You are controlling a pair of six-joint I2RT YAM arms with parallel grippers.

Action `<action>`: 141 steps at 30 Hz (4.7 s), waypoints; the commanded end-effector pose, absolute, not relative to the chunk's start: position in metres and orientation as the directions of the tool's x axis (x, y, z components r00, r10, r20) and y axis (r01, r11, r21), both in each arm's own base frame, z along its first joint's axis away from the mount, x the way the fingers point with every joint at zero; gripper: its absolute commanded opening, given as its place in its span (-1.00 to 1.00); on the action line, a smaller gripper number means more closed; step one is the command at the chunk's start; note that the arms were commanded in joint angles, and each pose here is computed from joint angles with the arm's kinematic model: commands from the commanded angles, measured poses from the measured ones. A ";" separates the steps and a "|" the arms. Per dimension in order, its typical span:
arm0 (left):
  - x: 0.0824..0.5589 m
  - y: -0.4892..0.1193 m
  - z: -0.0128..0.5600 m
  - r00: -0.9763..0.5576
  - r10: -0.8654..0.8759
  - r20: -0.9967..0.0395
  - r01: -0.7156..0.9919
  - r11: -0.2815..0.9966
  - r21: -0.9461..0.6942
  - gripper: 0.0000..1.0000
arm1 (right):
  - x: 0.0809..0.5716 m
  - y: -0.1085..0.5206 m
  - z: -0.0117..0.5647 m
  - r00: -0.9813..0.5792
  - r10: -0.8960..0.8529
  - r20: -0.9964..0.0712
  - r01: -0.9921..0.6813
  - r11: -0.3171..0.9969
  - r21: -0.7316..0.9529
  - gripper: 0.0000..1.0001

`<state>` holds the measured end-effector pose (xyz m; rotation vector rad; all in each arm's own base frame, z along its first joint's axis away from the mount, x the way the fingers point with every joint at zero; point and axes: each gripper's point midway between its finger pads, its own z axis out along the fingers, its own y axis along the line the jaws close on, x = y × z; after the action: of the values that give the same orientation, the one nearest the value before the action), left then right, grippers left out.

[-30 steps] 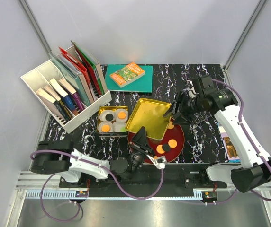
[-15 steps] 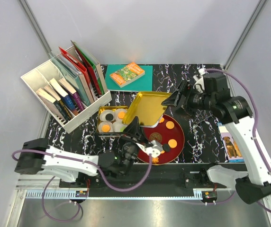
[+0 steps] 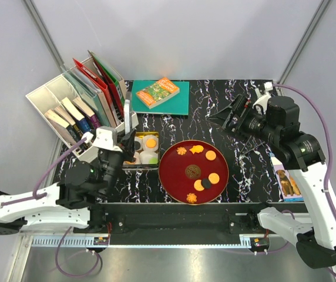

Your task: Pack the cookies

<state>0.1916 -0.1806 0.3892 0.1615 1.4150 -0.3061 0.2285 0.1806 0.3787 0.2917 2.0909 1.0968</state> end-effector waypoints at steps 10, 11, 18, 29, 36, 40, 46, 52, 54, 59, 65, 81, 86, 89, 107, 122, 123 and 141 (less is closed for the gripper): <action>0.180 -0.197 0.375 -0.218 -0.379 -0.899 0.458 0.774 -0.438 -1.00 | 0.240 0.173 0.343 -0.668 0.572 -0.476 -0.042 0.610 0.791 0.99; 0.185 -0.195 0.373 -0.231 -0.388 -0.892 0.443 0.775 -0.452 -1.00 | 0.240 0.171 0.344 -0.653 0.578 -0.490 -0.054 0.609 0.791 1.00; 0.181 -0.221 0.358 -0.427 -0.403 -0.810 0.513 0.630 -0.584 -1.00 | 0.234 0.188 0.326 -0.701 0.497 -0.512 -0.165 0.585 0.794 0.99; 0.183 -0.227 0.368 -0.577 -0.550 -0.603 0.519 0.323 -0.791 -1.00 | 0.222 0.237 0.314 -0.820 0.411 -0.398 -0.319 0.250 0.914 1.00; 0.187 -0.212 0.373 -0.610 -0.624 -0.487 0.509 0.162 -0.845 -1.00 | 0.218 0.241 0.305 -0.812 0.426 -0.398 -0.378 0.136 0.916 0.87; 0.190 -0.207 0.374 -0.639 -0.651 -0.410 0.485 0.072 -0.871 -1.00 | 0.219 0.243 0.313 -0.804 0.456 -0.382 -0.416 0.028 0.909 0.86; 0.186 -0.209 0.380 -0.679 -0.637 -0.365 0.488 -0.020 -0.873 -1.00 | 0.230 0.248 0.309 -0.810 0.474 -0.344 -0.422 -0.064 0.904 0.89; 0.182 -0.210 0.380 -0.698 -0.619 -0.358 0.486 -0.043 -0.873 -1.00 | 0.243 0.257 0.319 -0.826 0.442 -0.351 -0.439 -0.111 0.892 0.89; 0.184 -0.211 0.377 -0.702 -0.618 -0.354 0.476 -0.038 -0.878 -1.00 | 0.246 0.259 0.328 -0.820 0.440 -0.367 -0.460 -0.126 0.879 0.86; 0.188 -0.211 0.370 -0.703 -0.623 -0.344 0.461 -0.030 -0.887 -1.00 | 0.251 0.266 0.337 -0.833 0.399 -0.384 -0.470 -0.142 0.871 0.58; 0.194 -0.214 0.366 -0.707 -0.617 -0.344 0.453 -0.023 -0.891 -1.00 | 0.248 0.275 0.334 -0.865 0.302 -0.400 -0.455 -0.142 0.879 0.19; 0.214 -0.220 0.365 -0.700 -0.624 -0.348 0.454 -0.014 -0.891 -1.00 | 0.236 0.282 0.289 -0.901 0.157 -0.404 -0.405 0.031 0.914 -0.49; 0.221 -0.223 0.353 -0.683 -0.590 -0.430 0.456 0.115 -0.883 0.02 | 0.239 0.281 0.288 -0.903 0.170 -0.395 -0.391 0.055 0.919 -0.83; 0.232 -0.214 0.345 -0.638 -0.551 -0.538 0.429 0.326 -0.843 0.53 | 0.241 0.281 0.293 -0.905 0.179 -0.386 -0.381 0.061 0.922 -0.91; 0.208 -0.041 0.264 -0.302 -0.656 -0.692 -0.340 0.752 -0.565 0.98 | 0.289 0.302 0.268 -0.955 0.149 -0.255 -0.239 0.118 0.964 -1.00; 0.190 -0.046 0.204 -0.444 -0.613 -0.654 -0.374 0.790 -0.487 0.98 | 0.347 0.331 0.185 -0.980 0.090 -0.178 -0.156 0.208 0.966 -1.00; 0.190 -0.046 0.205 -0.441 -0.612 -0.656 -0.370 0.790 -0.488 0.98 | 0.350 0.337 0.186 -0.977 0.082 -0.196 -0.175 0.214 0.961 -1.00; 0.176 -0.047 0.192 -0.460 -0.610 -0.645 -0.348 0.793 -0.500 0.98 | 0.373 0.399 0.120 -0.989 -0.002 -0.147 -0.140 0.320 0.937 -1.00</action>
<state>0.1774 -0.0441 0.1956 -0.7251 2.0941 -0.3558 0.3678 0.3836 0.1116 -0.0826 2.4856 1.7557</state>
